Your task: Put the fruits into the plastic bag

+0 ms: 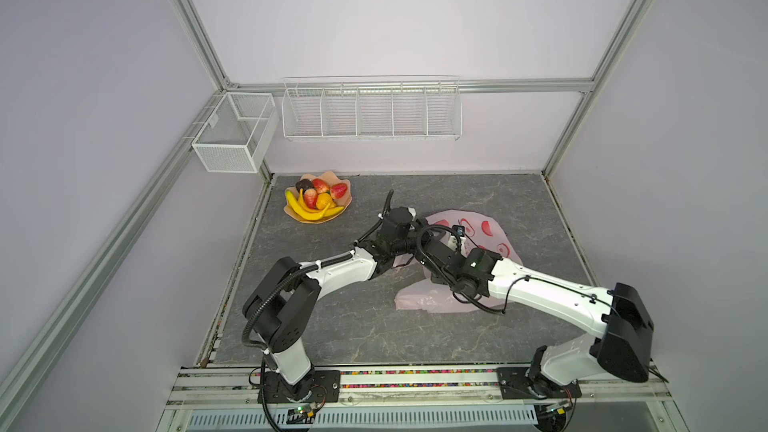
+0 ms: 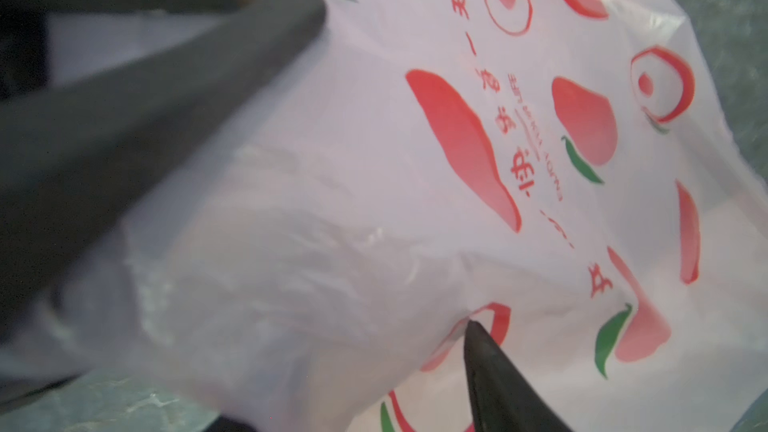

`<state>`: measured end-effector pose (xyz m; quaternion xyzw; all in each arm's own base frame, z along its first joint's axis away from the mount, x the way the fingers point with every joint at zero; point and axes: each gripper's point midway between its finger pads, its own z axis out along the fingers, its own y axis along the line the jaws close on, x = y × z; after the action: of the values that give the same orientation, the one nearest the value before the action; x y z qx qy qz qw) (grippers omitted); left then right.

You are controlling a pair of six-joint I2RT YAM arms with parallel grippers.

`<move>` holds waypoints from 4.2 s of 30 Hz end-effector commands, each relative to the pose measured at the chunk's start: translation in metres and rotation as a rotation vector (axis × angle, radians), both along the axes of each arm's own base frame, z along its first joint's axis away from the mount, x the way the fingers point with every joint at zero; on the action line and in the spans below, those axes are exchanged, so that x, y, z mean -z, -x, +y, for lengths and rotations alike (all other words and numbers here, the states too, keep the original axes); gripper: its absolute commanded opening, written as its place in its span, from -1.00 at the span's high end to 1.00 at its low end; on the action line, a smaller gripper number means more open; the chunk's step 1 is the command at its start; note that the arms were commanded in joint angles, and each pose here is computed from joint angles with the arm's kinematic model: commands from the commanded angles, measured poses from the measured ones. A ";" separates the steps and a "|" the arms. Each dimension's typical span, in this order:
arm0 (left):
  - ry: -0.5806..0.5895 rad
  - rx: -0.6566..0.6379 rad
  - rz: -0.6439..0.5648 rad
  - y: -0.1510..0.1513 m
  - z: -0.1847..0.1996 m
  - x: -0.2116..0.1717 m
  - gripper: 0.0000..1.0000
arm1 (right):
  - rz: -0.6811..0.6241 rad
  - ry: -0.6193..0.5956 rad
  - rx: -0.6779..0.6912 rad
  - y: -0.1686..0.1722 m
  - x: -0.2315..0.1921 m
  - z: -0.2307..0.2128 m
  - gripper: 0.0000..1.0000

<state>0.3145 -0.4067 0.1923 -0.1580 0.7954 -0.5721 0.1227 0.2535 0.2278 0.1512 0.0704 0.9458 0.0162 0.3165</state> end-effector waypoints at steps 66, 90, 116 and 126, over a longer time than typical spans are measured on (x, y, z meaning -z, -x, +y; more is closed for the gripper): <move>-0.217 -0.658 0.090 -0.156 0.369 0.074 -0.15 | 0.031 -0.185 0.080 -0.005 -0.032 0.005 0.88; -0.102 -0.682 0.174 -0.176 0.347 0.115 0.13 | 0.035 -0.181 0.083 -0.002 -0.031 -0.004 0.88; -0.171 -0.763 0.165 -0.139 0.397 0.092 -0.01 | 0.027 -0.180 0.095 0.000 -0.033 -0.013 0.88; -0.202 -0.748 0.181 -0.148 0.401 0.107 0.09 | 0.029 -0.181 0.103 0.001 -0.032 -0.016 0.88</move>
<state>0.4544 -0.0087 0.0842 -0.4810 0.7393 -0.3910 0.2630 0.2557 0.2204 0.1839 0.1416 0.9403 0.0891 0.2965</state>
